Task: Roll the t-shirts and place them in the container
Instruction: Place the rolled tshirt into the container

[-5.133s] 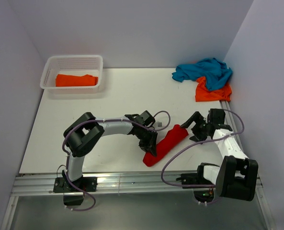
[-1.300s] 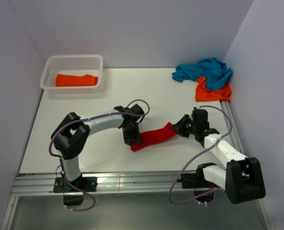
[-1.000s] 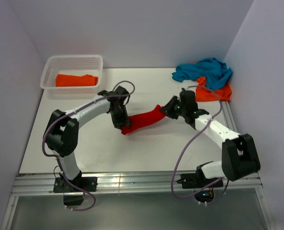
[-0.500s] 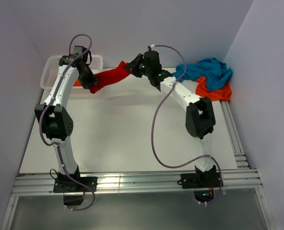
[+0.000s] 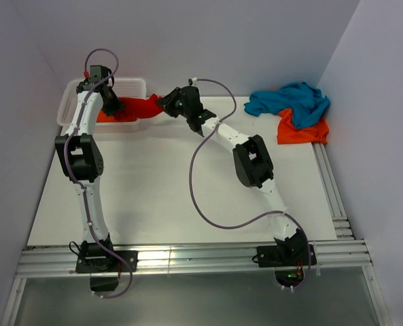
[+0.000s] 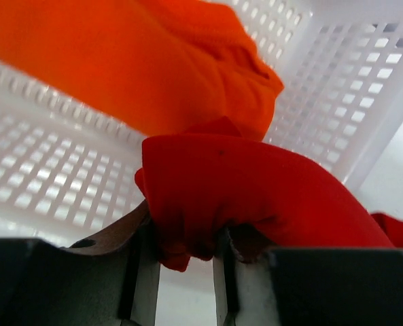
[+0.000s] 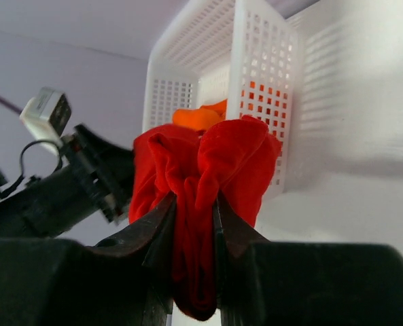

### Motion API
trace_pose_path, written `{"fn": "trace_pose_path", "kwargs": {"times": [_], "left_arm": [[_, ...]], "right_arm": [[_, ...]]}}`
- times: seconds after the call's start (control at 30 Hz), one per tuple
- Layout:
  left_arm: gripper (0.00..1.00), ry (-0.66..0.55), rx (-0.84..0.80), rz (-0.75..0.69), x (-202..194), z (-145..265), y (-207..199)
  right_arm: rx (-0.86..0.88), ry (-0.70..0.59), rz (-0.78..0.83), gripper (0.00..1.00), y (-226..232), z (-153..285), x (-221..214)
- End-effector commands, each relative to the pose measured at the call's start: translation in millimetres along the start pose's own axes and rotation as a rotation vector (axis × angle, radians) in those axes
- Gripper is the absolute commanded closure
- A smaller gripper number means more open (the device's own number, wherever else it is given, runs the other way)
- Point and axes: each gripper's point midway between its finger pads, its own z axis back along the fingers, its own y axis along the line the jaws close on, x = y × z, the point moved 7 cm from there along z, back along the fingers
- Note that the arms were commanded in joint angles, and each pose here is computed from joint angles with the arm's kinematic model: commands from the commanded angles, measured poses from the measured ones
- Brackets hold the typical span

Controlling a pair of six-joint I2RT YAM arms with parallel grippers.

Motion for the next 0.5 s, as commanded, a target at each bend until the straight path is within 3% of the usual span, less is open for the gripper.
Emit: {"fn": "trace_pose_path", "kwargs": {"times": [0.0, 0.1, 0.2, 0.33, 0.47], "left_arm": [[1.0, -0.211, -0.022, -0.013, 45, 1, -5], [1.0, -0.25, -0.054, -0.032, 53, 8, -10], [1.0, -0.179, -0.095, -0.056, 41, -9, -11], [1.0, -0.057, -0.165, -0.024, 9, -33, -19], [1.0, 0.018, -0.176, -0.085, -36, -34, -45]], "right_arm": [[0.191, -0.064, 0.025, 1.0, 62, 13, 22], [0.186, -0.052, 0.044, 1.0, 60, 17, 19], [0.181, -0.052, 0.048, 1.0, 56, 20, 18], [0.174, -0.066, 0.065, 1.0, 61, 26, 22], [0.194, -0.092, -0.006, 1.0, 63, 38, 36]]}}
